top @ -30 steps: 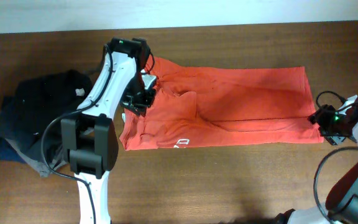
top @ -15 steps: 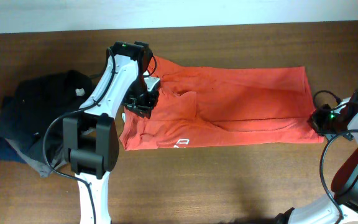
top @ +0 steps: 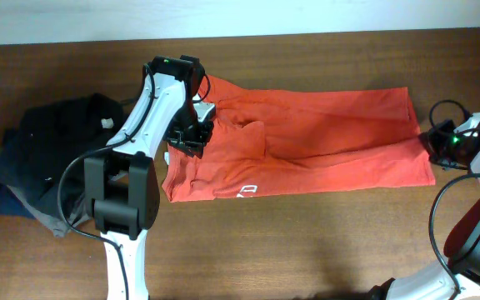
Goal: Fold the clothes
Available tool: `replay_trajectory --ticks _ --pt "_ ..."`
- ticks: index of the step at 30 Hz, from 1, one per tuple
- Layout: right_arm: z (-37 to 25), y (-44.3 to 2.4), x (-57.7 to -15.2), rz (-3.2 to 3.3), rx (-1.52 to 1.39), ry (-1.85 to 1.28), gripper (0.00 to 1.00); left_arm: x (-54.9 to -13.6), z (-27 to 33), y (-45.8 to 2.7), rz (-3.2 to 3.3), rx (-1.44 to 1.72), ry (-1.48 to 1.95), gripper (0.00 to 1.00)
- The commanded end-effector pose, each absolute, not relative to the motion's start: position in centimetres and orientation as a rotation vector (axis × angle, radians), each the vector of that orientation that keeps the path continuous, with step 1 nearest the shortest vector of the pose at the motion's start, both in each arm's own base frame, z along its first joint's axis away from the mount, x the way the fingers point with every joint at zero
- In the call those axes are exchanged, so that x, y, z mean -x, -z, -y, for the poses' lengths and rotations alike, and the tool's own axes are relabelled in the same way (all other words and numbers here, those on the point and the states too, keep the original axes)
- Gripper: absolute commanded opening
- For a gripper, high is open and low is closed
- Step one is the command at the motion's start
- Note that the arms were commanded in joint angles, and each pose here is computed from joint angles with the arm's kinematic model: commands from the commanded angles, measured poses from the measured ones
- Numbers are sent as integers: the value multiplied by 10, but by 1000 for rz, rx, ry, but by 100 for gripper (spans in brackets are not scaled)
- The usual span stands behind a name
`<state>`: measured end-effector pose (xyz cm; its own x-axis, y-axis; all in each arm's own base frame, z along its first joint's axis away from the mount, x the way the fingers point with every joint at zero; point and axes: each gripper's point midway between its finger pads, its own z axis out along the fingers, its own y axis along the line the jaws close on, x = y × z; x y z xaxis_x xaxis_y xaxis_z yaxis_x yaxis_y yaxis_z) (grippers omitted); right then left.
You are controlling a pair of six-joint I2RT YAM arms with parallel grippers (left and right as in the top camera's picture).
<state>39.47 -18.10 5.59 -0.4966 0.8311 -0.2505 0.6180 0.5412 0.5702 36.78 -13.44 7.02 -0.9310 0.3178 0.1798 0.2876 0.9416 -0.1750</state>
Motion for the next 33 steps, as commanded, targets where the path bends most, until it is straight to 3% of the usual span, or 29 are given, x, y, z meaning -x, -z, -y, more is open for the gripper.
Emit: replay_trajectory --ticks 1,4,5,11,17,21,23,27,33 --pt "184 -60 -399 -2267 -1178 -555 15 -367 137 -69 2882 478 -238 19" --pt "183 -59 -398 -2270 -1181 -557 17 -368 138 -69 2888 481 -240 19" --pt "183 -59 -397 -2274 -1185 -559 25 -369 139 -69 2891 485 -247 19" --pt "176 -51 -384 -2344 -1179 -563 45 -362 200 -78 2787 1002 -623 18" --pt "167 -54 -374 -2356 -1171 -695 45 -360 238 -67 2771 1336 -400 8" --pt "159 -46 -350 -2417 -1276 -733 21 -369 265 -64 2778 1582 -212 8" --pt "151 -41 -338 -2466 -1324 -746 7 -364 279 -64 2709 1735 -208 14" --pt "125 -36 -328 -2588 -1237 -766 6 -353 298 -56 2562 1948 -203 30" --pt "99 -36 -335 -2656 -1145 -789 6 -360 315 -30 2536 2024 -206 31"
